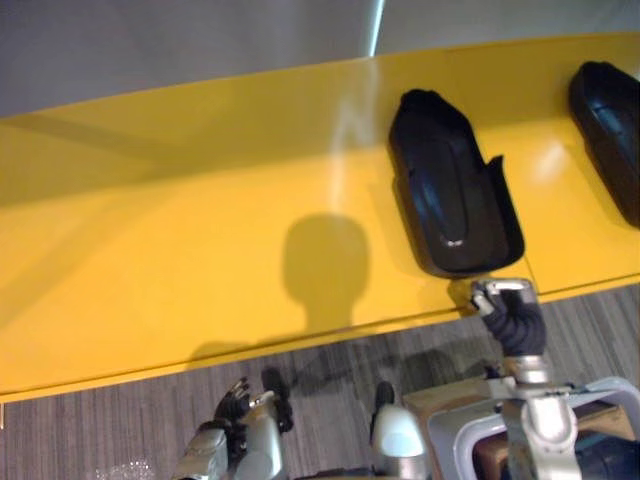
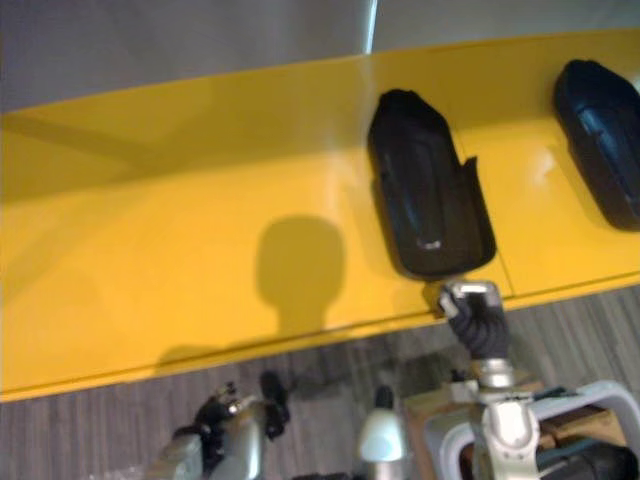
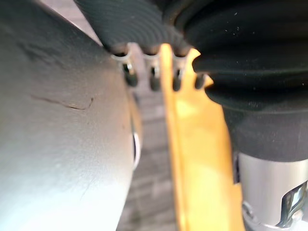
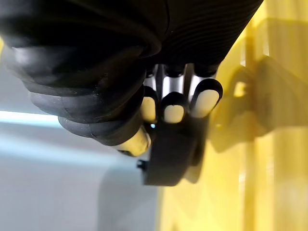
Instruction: Walk over and take plastic housings, then place them on the shelf
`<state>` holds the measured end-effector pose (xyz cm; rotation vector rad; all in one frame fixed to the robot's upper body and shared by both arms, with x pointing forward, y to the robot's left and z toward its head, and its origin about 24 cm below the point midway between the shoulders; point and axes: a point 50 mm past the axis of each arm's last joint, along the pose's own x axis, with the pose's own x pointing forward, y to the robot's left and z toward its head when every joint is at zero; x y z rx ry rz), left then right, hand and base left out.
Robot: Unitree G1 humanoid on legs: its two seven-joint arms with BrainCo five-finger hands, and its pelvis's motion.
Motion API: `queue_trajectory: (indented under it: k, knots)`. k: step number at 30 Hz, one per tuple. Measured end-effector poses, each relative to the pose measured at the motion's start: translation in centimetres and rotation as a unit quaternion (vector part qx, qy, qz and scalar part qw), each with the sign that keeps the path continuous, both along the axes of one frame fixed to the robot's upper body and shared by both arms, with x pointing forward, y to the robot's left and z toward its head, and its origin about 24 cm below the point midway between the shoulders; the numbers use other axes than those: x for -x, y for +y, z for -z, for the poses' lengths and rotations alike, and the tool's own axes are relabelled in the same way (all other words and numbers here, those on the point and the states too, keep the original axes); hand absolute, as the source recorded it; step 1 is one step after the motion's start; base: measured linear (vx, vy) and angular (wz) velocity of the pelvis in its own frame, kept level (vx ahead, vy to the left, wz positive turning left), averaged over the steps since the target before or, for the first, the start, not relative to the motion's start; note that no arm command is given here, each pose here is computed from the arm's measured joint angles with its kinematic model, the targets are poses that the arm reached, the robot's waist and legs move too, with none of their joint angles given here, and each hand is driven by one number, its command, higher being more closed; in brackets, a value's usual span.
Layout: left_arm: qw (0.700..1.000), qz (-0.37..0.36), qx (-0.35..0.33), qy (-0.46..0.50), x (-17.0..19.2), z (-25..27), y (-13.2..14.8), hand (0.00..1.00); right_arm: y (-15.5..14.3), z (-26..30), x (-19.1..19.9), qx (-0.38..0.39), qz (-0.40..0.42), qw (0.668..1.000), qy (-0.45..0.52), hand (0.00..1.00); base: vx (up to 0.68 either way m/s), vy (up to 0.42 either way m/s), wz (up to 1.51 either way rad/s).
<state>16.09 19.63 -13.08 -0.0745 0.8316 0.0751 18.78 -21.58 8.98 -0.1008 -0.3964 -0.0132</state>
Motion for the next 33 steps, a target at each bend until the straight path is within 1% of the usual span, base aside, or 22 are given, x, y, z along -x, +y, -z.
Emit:
queue_trajectory:
  k: [7,15,25,33]
  knots:
    - [1.0,-0.006,0.008,0.0,0.1,0.0,-0.1,0.0,-0.8,-0.1,-0.7,0.005,0.022,1.0,0.002,1.0,0.0,0.0,0.0]
    - [0.999,-0.023,0.03,-0.006,0.1,0.0,-0.2,0.0,-0.7,-0.9,-1.9,0.007,0.014,1.0,-0.019,1.0,-0.01,-0.013,0.09]
    - [0.999,-0.024,0.04,-0.007,0.1,0.1,-0.9,0.0,-0.5,-2.0,-3.2,0.023,0.008,0.999,-0.042,1.0,-0.01,-0.015,0.06]
    - [0.999,-0.026,0.043,-0.004,0.3,0.2,-0.9,0.0,-0.5,-2.1,-3.6,0.024,0.001,0.999,-0.044,1.0,-0.01,0.006,0.06]
